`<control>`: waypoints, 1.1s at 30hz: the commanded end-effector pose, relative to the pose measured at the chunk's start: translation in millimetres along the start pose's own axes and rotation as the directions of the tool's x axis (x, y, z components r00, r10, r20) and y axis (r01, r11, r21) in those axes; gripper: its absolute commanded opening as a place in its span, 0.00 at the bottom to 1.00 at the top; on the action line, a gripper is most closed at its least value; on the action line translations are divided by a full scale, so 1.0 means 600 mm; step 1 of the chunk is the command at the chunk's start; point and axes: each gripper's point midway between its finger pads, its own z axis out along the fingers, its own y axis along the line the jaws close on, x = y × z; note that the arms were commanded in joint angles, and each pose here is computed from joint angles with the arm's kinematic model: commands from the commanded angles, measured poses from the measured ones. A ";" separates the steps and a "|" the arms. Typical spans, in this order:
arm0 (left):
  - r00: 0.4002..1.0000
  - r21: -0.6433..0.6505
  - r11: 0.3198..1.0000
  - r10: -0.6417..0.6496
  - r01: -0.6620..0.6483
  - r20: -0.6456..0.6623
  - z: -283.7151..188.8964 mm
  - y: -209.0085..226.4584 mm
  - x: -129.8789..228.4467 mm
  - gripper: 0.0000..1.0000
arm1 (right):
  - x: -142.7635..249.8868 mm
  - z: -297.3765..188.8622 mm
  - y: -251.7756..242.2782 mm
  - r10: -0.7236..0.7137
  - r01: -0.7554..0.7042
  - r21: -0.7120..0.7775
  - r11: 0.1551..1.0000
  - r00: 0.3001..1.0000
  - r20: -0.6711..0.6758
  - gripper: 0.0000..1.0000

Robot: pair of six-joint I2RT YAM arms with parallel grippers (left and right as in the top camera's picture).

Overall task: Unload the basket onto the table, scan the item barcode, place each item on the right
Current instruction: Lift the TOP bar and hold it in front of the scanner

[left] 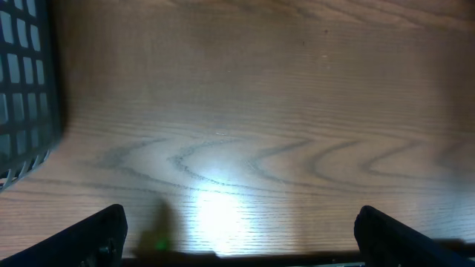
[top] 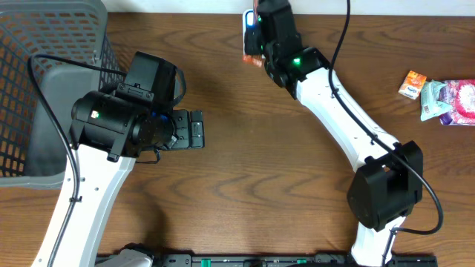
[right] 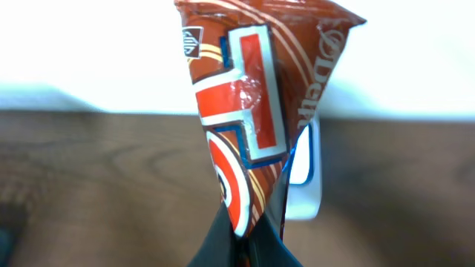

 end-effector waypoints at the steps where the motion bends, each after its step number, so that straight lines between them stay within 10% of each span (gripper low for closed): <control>1: 1.000 -0.012 1.000 -0.001 0.001 0.016 -0.006 0.004 -0.005 0.98 | 0.033 0.043 -0.015 -0.209 0.210 0.048 0.977 0.978 -0.022 0.01; 23: 1.000 -0.013 1.000 -0.001 0.001 0.016 -0.006 0.004 -0.005 0.98 | -0.005 0.084 -0.165 0.005 -0.020 0.204 0.979 0.997 0.073 0.01; 33: 1.000 -0.012 1.000 -0.001 0.001 0.016 -0.006 0.004 -0.005 0.98 | -0.001 0.072 -0.121 0.041 -0.043 -0.105 0.994 0.999 -0.017 0.01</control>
